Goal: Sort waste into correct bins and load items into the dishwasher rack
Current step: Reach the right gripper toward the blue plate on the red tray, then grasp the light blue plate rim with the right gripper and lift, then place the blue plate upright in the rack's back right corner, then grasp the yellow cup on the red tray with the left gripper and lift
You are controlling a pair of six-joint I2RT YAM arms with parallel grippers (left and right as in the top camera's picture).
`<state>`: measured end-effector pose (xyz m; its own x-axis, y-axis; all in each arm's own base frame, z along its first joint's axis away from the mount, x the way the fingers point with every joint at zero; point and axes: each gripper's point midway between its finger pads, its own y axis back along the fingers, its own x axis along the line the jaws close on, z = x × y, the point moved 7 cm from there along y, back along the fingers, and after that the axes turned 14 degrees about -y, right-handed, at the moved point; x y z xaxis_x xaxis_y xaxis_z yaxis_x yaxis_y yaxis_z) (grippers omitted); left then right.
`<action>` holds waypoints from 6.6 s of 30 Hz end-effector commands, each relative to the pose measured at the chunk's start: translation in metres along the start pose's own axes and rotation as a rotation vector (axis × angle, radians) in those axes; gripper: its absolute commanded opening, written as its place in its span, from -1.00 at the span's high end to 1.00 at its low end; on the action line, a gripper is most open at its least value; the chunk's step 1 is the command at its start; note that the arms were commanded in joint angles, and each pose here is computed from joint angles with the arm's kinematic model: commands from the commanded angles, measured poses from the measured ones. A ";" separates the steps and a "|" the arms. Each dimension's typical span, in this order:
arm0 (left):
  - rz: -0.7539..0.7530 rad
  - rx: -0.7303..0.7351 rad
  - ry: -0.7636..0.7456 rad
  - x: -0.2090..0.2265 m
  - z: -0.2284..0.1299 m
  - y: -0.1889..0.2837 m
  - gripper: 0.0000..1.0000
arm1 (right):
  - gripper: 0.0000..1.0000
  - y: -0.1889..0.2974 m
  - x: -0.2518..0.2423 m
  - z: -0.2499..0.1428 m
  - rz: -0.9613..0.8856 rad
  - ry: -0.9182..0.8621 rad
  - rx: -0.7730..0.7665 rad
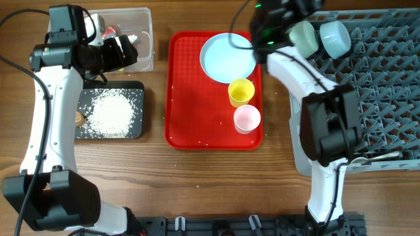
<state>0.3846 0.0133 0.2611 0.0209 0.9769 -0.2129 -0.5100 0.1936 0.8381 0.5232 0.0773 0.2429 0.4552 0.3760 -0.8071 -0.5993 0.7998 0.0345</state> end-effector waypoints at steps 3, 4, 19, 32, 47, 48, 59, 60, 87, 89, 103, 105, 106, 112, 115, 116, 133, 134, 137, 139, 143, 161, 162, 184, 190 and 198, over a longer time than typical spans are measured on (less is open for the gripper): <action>-0.007 -0.013 0.004 -0.001 0.002 0.003 -1.00 | -0.99 0.090 0.066 0.016 0.466 -0.192 -0.158; -0.007 -0.013 0.004 -0.001 0.002 0.003 -1.00 | -0.99 0.103 0.075 0.011 0.526 -0.209 -0.138; -0.007 -0.013 0.004 -0.001 0.002 0.003 -1.00 | -0.64 0.095 -0.005 -0.021 1.473 -0.669 0.468; -0.007 -0.013 0.004 -0.001 0.002 0.003 -1.00 | -0.10 0.093 0.108 -0.096 1.324 -0.606 0.930; -0.007 -0.013 0.004 -0.001 0.002 0.003 -1.00 | 0.21 0.088 0.126 -0.099 1.232 -0.708 0.984; -0.007 -0.013 0.004 -0.001 0.002 0.003 -1.00 | 0.18 0.088 0.118 -0.093 1.239 -0.722 0.967; -0.007 -0.013 0.004 -0.001 0.002 0.003 -1.00 | 0.16 0.089 0.079 -0.103 1.037 -0.769 1.081; -0.007 -0.013 0.004 -0.001 0.002 0.003 -1.00 | 0.17 0.089 0.080 -0.105 1.025 -0.764 1.091; -0.007 -0.013 0.004 -0.001 0.002 0.003 -1.00 | 0.91 0.095 0.127 -0.118 1.151 -0.777 1.022; -0.007 -0.013 0.004 -0.001 0.002 0.003 -1.00 | 0.91 0.085 0.116 -0.096 1.187 -0.767 0.920; -0.007 -0.013 0.004 -0.001 0.002 0.003 -1.00 | 0.91 0.011 -0.145 -0.004 0.550 -0.651 0.133; -0.007 -0.013 0.004 -0.001 0.002 0.003 -1.00 | 0.91 -0.004 -0.174 -0.005 0.355 -0.608 0.092; -0.007 -0.013 0.004 -0.001 0.002 0.003 -1.00 | 0.91 -0.012 -0.183 -0.006 0.292 -0.579 0.084; -0.008 -0.013 0.004 -0.001 0.002 0.003 -1.00 | 0.92 -0.087 -0.228 -0.046 0.111 -0.245 0.129; -0.007 -0.013 0.004 -0.001 0.002 0.003 -1.00 | 0.91 -0.115 -0.233 -0.068 0.138 -0.073 0.149; -0.007 -0.013 0.004 -0.001 0.002 0.003 -1.00 | 0.91 -0.121 -0.233 -0.071 0.170 -0.056 0.130; -0.007 -0.013 0.004 -0.001 0.002 0.003 -1.00 | 0.91 -0.193 -0.152 -0.112 0.314 0.219 0.101; -0.007 -0.013 0.004 -0.001 0.002 0.003 -1.00 | 0.91 -0.194 -0.147 -0.113 0.320 0.215 0.100; -0.007 -0.013 0.004 -0.001 0.002 0.003 -1.00 | 0.91 -0.195 -0.136 -0.113 0.358 0.194 0.087; -0.007 -0.013 0.004 -0.001 0.002 0.003 -1.00 | 0.91 -0.195 -0.131 -0.113 0.377 0.180 0.080; -0.007 -0.013 0.004 -0.001 0.002 0.003 -1.00 | 0.92 -0.193 -0.111 -0.115 0.416 0.194 0.085; -0.007 -0.013 0.004 -0.001 0.002 0.003 -1.00 | -1.00 -0.110 -0.273 -0.040 0.226 -0.652 -0.078; -0.007 -0.013 0.004 -0.001 0.002 0.003 -1.00 | -0.99 -0.079 -0.281 -0.034 0.361 -0.716 -0.092; -0.356 -0.127 -0.214 -0.103 0.021 -0.014 -0.57 | -1.00 0.036 -0.185 -0.094 1.151 -0.730 0.607; -0.325 0.041 -0.560 -0.235 -0.052 -0.082 -0.99 | -1.00 0.007 -0.203 -0.120 1.055 -0.821 0.693; -0.214 0.286 -0.629 -0.233 -0.107 -0.154 -0.61 | -1.00 0.008 -0.203 -0.120 1.054 -0.821 0.699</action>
<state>0.3603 -0.2578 0.1397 0.6335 0.7548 -0.1701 -0.1866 0.3624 0.9132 0.3516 -0.0494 0.3300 0.3908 0.8713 0.2968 -0.5474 -0.0393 0.8359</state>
